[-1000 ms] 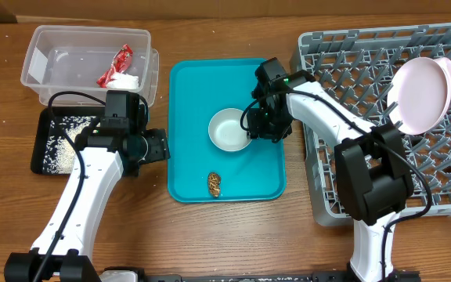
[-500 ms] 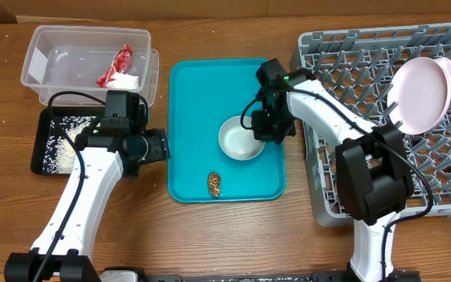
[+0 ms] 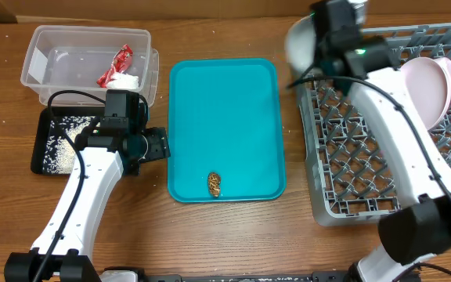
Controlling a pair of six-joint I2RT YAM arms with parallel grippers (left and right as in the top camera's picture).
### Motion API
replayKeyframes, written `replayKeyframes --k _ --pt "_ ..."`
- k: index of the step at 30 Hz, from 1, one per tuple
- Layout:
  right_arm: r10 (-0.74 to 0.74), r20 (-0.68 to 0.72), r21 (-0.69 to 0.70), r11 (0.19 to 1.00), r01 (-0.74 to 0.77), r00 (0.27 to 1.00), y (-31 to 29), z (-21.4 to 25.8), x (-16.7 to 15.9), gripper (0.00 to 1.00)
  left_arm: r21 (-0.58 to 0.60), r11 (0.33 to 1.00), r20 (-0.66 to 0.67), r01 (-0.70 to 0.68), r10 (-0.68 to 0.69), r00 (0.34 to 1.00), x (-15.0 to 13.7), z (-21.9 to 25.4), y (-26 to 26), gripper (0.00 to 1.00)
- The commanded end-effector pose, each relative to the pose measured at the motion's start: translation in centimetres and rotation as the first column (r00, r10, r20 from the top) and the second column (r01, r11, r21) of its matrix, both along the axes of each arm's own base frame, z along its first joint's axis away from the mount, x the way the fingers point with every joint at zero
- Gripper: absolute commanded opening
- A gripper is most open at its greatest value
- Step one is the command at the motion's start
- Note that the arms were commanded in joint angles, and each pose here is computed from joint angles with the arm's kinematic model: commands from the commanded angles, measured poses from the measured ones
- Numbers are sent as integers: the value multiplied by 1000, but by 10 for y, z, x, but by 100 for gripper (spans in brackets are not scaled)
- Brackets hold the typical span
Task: Sort waste into correct bins and load items into the dishwasher
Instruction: 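Reach the right gripper to the empty white bowl and grasp its rim, then carry the white bowl with the right gripper into the dish rack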
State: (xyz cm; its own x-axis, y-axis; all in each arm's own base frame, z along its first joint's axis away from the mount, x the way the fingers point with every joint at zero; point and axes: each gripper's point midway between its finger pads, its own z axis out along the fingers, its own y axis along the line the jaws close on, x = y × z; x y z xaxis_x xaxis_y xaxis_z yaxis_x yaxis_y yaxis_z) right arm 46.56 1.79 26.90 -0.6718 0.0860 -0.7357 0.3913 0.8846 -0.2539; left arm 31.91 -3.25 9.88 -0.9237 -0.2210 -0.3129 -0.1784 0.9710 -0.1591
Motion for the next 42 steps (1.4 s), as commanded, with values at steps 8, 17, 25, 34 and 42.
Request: replayKeyframes --k 8,17,25,34,42 --pt "-439 137 -440 776 451 888 -126 -3 -20 4 16 1000 39 12 -13 999 7 10 1 73" --pt "-428 -17 -481 796 368 904 -123 -77 -7 4 16 1000 43 12 -12 999 8 11 1 74" --pt "-397 -119 -471 830 300 910 -97 -129 -13 4 15 1000 42 12 -12 999 8 11 1 74" --pt "-377 -204 -404 873 273 903 -66 -154 -36 4 15 1000 41 12 -12 999 7 11 1 74" --pt "-287 -375 -280 942 187 882 -32 -181 -54 18 15 1000 41 12 -13 999 7 11 1 74"
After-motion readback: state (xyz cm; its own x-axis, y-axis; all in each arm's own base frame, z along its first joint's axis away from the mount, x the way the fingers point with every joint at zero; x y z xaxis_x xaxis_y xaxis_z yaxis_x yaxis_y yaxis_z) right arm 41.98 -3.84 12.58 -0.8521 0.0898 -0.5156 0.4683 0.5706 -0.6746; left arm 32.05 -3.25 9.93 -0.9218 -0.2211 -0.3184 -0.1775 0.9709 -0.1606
